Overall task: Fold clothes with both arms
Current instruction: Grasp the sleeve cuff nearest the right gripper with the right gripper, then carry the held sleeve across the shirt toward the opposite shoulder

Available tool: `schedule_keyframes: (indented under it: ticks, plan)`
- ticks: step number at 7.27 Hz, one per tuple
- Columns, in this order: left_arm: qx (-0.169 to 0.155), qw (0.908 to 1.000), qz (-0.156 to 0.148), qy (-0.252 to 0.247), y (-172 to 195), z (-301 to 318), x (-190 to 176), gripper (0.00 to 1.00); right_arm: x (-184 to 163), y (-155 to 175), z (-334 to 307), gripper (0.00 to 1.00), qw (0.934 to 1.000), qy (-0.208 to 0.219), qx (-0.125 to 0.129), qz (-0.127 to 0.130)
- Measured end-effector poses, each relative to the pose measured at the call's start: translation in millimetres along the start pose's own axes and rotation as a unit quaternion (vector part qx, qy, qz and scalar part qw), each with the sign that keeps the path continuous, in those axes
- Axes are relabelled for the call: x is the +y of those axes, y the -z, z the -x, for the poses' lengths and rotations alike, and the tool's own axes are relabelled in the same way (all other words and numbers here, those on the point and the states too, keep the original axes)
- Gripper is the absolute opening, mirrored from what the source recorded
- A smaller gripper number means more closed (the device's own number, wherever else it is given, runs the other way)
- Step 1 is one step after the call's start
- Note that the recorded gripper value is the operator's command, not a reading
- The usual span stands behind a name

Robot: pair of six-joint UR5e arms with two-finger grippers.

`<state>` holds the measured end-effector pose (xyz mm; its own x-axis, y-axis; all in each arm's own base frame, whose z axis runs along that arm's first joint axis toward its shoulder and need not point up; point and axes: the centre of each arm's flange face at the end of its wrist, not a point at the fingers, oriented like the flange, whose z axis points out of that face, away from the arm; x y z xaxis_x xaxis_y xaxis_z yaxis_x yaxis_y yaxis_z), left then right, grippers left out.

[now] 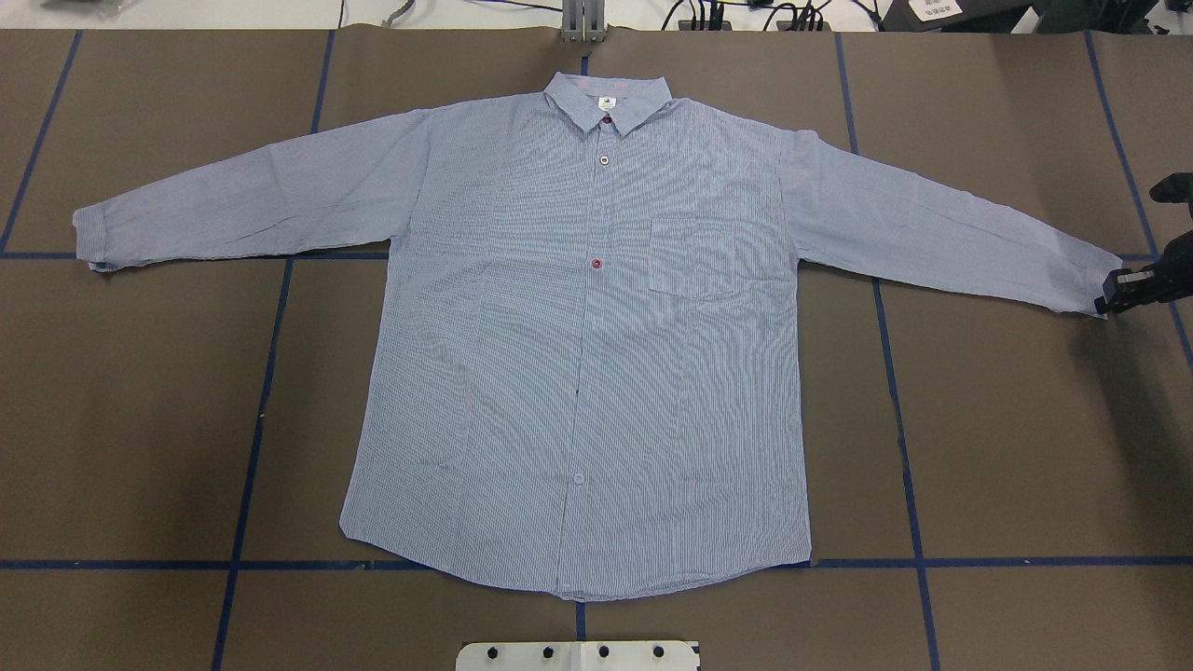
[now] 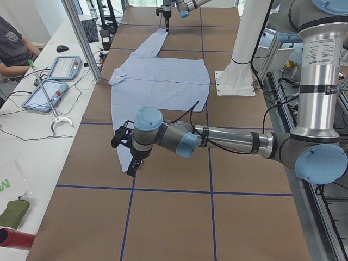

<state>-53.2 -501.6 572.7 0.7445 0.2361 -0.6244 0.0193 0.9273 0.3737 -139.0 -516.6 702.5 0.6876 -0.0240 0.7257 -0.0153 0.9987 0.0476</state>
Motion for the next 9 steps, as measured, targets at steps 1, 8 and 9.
schedule_keyframes:
  ticks: [1, 8, 9]
  plan:
    - [0.0, 1.0, -0.001, 0.002, 0.6, -0.7, -0.3, 1.0, -0.6, 0.8, 1.2, 0.0, 1.0, -0.006, -0.001, -0.001]
    - [-0.003, 1.0, -0.001, 0.008, 0.9, -0.8, -1.0, 1.0, -28.6, 94.3, 112.1, 0.0, 0.9909, 0.082, -0.068, -0.082]
    - [-0.003, 1.0, -0.001, 0.008, 0.9, -0.8, -1.0, 1.0, -43.9, 111.3, 155.0, 0.0, 0.9858, 0.107, -0.092, -0.091]
